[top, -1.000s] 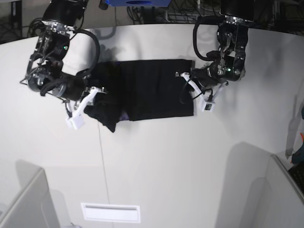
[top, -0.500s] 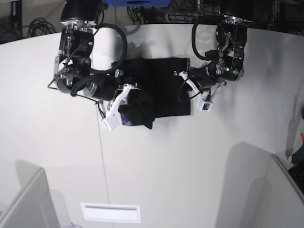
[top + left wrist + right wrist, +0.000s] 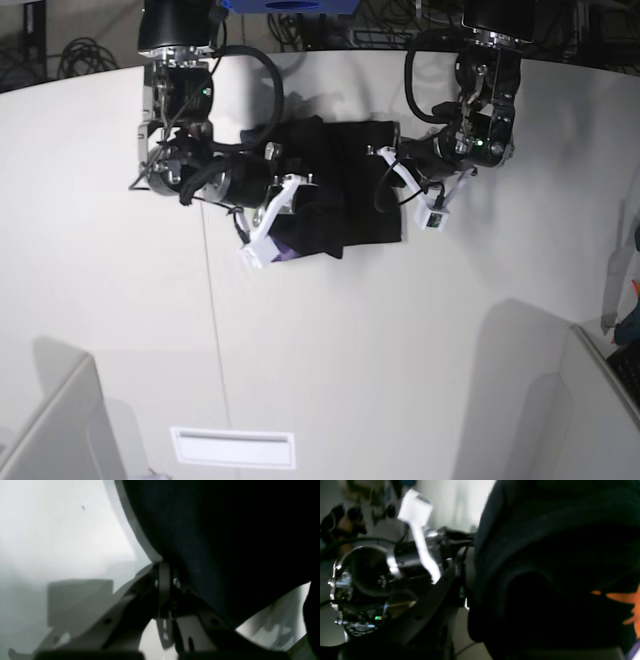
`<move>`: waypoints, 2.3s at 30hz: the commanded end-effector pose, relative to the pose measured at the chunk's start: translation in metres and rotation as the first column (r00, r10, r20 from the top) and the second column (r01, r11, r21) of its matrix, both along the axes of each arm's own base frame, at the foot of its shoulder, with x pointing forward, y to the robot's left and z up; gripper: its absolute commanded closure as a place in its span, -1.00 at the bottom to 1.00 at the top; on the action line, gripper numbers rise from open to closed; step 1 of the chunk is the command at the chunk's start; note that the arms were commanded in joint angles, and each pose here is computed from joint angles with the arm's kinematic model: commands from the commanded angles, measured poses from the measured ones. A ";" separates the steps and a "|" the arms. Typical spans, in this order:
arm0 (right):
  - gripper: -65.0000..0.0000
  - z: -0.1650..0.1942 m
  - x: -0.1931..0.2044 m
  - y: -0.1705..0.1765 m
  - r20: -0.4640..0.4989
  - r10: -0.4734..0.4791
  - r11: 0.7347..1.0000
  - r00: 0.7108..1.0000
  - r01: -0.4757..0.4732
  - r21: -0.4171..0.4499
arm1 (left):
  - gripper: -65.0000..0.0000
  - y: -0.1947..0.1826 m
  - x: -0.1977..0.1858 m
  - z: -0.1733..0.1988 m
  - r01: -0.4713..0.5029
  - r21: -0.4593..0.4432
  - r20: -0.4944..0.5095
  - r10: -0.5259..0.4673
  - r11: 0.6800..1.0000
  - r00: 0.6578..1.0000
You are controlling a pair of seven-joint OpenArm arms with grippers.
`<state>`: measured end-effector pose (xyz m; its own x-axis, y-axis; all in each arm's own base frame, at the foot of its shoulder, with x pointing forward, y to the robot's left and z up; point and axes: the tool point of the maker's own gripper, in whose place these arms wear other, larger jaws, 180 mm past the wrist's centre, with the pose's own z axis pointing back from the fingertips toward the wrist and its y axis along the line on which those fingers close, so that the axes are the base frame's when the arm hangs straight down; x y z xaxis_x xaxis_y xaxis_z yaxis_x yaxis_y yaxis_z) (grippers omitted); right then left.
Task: Fold the T-shirt properly
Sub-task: 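Fold the strip end with the right gripper over toward the left gripper, then release the right gripper and withdraw it from the folded bundle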
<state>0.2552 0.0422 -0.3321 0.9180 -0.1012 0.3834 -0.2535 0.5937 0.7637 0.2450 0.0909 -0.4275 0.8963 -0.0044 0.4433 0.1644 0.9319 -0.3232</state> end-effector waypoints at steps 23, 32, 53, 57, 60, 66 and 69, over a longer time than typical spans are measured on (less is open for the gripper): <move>1.00 -0.002 0.024 -0.004 0.028 -0.077 0.997 0.997 0.076 0.033 | 1.00 0.048 -0.041 0.019 -0.039 0.080 -0.012 0.040 0.996 0.999; 1.00 -0.003 0.024 -0.004 0.025 -0.076 0.997 0.997 0.076 0.033 | 1.00 0.071 -0.056 0.029 -0.077 0.119 -0.004 0.078 0.990 0.997; -0.13 -0.018 0.010 0.029 -0.037 -0.015 0.998 0.999 0.017 0.062 | 1.00 0.183 -0.103 0.042 -0.167 0.312 -0.016 0.181 0.935 0.983; -0.13 -0.014 0.001 0.052 -0.010 0.046 0.996 0.999 -0.046 0.072 | 1.00 0.206 -0.105 0.053 -0.186 0.350 0.008 0.195 0.918 0.981; -0.13 -0.009 -0.004 0.069 -0.029 0.085 0.994 0.996 -0.083 0.066 | 1.00 0.217 -0.106 0.058 -0.196 0.370 0.023 0.202 0.908 0.979; -0.13 0.004 -0.010 0.098 -0.015 0.161 0.986 0.987 -0.160 0.046 | 1.00 0.225 -0.107 0.061 -0.214 0.382 0.030 0.220 0.899 0.975; -0.13 0.010 -0.015 0.110 0.015 0.220 0.975 0.975 -0.220 0.030 | 1.00 0.222 -0.107 0.060 -0.206 0.378 0.026 0.213 0.902 0.977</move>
<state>0.2336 0.1466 -0.3379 0.9272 0.1044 0.3598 -0.3579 0.5306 0.7683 0.1335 0.3095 -0.3749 0.9099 0.0443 0.4124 -0.0670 0.9969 0.0408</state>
